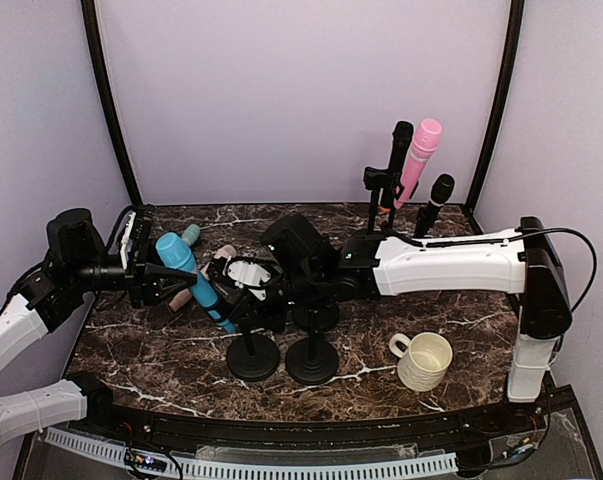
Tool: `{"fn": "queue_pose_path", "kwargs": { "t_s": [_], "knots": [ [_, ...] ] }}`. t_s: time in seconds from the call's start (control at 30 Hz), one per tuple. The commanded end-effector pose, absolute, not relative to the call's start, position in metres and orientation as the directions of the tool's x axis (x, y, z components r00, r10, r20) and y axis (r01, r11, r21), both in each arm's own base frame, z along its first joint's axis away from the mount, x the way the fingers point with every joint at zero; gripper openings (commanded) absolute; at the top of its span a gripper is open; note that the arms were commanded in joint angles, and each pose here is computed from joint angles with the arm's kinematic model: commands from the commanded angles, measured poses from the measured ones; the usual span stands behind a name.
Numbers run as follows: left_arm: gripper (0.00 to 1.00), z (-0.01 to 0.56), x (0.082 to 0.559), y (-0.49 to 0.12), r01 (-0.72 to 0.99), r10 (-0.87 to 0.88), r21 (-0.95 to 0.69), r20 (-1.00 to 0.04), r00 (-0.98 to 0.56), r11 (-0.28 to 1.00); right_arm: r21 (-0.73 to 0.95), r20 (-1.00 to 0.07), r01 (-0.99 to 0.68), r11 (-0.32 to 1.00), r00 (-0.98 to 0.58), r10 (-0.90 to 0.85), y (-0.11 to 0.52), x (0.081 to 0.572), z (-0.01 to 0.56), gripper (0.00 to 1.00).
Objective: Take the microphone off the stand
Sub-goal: Remove the microphone from the microphone stand.
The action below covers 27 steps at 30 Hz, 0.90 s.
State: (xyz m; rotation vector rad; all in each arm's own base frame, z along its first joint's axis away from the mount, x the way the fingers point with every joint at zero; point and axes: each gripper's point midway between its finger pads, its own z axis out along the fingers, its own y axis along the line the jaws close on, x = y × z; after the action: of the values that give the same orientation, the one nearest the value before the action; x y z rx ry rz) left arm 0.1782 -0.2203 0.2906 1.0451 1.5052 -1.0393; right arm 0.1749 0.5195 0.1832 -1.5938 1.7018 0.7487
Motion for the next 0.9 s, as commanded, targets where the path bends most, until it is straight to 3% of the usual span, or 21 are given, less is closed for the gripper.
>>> {"fn": "queue_pose_path", "kwargs": {
  "t_s": [0.0,0.17,0.5,0.87],
  "knots": [
    [0.11,0.313,0.167,-0.222,0.976,0.055,-0.068,-0.995,-0.081,0.209,-0.06,-0.757,-0.983,0.173,-0.068,-0.65,0.503,0.183,0.172,0.0],
    [0.0,0.323,0.165,-0.22,0.976,0.031,-0.034,-0.999,-0.041,0.217,-0.047,-0.734,-0.972,0.231,-0.123,-0.667,0.494,0.185,0.159,0.0],
    [0.0,0.362,0.161,-0.213,0.964,-0.053,0.05,-0.996,0.066,0.26,-0.019,-0.664,-0.963,0.269,-0.189,-0.724,0.476,0.181,0.131,0.0],
    [0.0,0.376,0.164,-0.218,0.969,0.009,0.092,-0.996,0.092,0.23,-0.05,-0.616,-0.974,0.221,-0.145,-0.774,0.471,0.179,0.117,0.0]
  ]
}}
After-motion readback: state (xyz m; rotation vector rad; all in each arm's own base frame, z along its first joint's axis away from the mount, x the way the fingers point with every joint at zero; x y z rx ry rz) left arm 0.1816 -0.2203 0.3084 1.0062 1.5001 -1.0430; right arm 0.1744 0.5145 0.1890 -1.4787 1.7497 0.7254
